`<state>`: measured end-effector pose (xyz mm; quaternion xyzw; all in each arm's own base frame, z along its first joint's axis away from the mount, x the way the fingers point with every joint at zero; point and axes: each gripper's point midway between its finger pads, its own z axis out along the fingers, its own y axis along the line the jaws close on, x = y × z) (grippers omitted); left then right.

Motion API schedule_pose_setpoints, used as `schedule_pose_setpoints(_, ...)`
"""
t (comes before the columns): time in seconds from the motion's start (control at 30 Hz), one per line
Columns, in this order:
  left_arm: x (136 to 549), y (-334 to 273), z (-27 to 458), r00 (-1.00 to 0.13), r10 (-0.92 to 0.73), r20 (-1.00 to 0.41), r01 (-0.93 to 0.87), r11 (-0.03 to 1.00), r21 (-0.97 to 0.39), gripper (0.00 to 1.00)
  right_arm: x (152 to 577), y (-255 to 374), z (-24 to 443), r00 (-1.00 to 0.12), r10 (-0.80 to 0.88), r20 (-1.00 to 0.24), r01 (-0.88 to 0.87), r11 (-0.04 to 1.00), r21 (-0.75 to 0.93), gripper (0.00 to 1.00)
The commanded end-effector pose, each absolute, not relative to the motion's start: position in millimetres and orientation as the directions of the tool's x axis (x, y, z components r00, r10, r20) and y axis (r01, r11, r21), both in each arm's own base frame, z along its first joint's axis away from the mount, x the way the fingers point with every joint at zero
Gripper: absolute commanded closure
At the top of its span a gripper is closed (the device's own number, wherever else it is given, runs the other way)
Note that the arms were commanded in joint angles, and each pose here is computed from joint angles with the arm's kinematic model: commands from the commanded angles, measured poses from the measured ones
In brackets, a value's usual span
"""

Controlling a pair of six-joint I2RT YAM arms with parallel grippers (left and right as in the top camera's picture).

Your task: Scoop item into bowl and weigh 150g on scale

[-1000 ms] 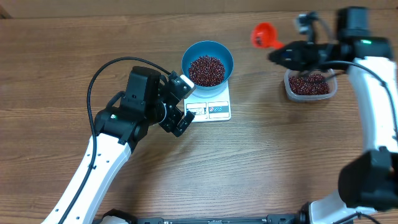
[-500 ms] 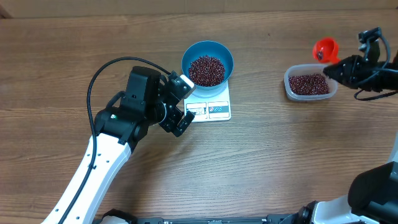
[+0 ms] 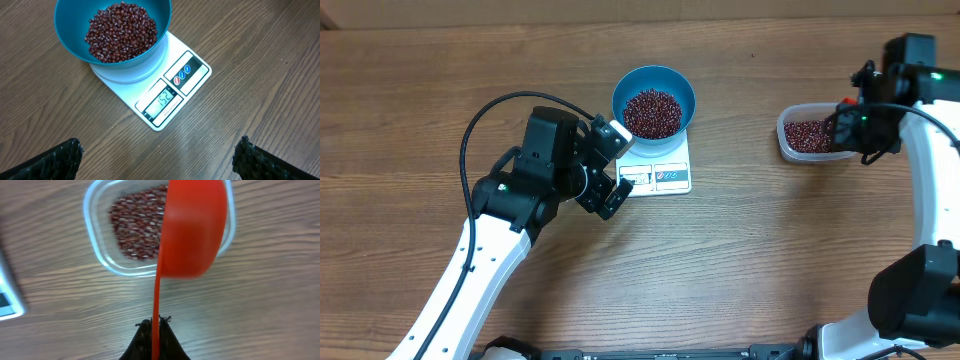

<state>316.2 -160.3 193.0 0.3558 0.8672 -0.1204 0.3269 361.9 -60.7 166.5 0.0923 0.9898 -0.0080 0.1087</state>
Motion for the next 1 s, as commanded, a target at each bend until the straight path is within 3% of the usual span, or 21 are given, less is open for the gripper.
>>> schedule_pose_setpoints(0.0,315.5,-162.8,191.4,-0.538,0.536,-0.651,0.696,0.718,0.016,0.01,359.8,-74.7,164.5,-0.958,0.191,-0.216,0.227,0.961,-0.159,0.96)
schedule_pose_setpoints(0.6,315.5,-162.8,191.4,-0.538,0.536,-0.651,0.696,0.718,0.016,0.00,356.6,-53.9,169.8,-0.983,0.034,-0.182,0.092,0.943,-0.319,0.96)
schedule_pose_setpoints(0.97,315.5,-162.8,191.4,-0.538,0.536,-0.651,0.696,0.718,0.016,0.00,371.9,-35.5,197.3,-0.965,-0.001,-0.261,0.058,0.974,-0.217,0.96)
